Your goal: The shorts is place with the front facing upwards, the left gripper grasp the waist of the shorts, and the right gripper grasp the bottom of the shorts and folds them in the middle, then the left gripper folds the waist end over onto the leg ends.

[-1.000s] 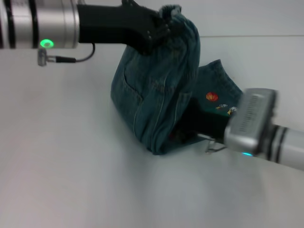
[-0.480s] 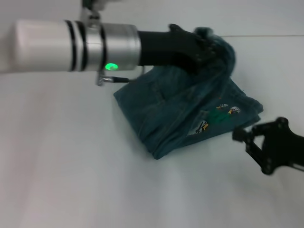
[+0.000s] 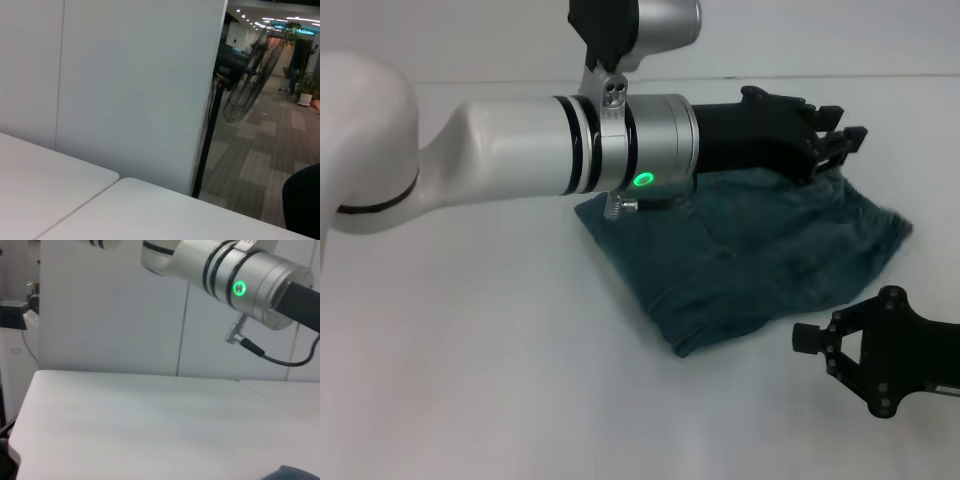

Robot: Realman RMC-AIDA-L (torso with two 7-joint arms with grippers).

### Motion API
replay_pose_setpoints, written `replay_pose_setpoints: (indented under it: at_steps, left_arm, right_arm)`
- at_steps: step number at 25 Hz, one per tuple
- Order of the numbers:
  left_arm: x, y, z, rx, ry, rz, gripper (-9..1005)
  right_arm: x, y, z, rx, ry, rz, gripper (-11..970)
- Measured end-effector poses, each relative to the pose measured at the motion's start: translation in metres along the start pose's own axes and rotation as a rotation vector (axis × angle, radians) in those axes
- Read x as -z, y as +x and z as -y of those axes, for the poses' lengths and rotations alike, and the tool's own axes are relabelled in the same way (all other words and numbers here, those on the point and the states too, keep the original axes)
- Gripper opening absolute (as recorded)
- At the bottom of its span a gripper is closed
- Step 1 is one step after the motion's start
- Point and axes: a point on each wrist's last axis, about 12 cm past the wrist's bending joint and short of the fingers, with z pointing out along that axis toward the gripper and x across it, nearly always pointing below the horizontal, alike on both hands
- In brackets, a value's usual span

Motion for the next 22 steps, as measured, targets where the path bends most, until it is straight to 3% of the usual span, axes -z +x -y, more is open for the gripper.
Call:
replay_pose_setpoints:
  at_steps: [6,9,15,19,21,22]
  left_arm:
    - [0.004,0.001,0.002,-0.038,0.008,0.008,401]
    - [0.017,0.007,0.001,-0.076,0.019,0.027,540]
    - [0.079,0.042,-0.012,-0.06,0.068,0.158,669]
    - [0.126,0.078,-0.006,-0.075,0.109,0.256,755]
    - [0.161,0.111,0.004,-0.088,0.085,0.285,810]
    - [0.161,0.111,0.004,-0.088,0.085,0.285,845]
  right_arm:
    - [-0.006,0.0,0.003,0.003,-0.015,-0.012,0]
    - [-0.006,-0.001,0.004,-0.004,-0.008,-0.009,0]
    - [0.001,-0.002,0.009,-0.028,0.019,-0.013,0]
    - [0.007,-0.001,0.011,-0.047,0.022,-0.028,0]
    - [0.009,-0.001,0.01,-0.061,0.009,-0.04,11]
    - [0.01,0.0,0.009,-0.068,-0.001,-0.045,17]
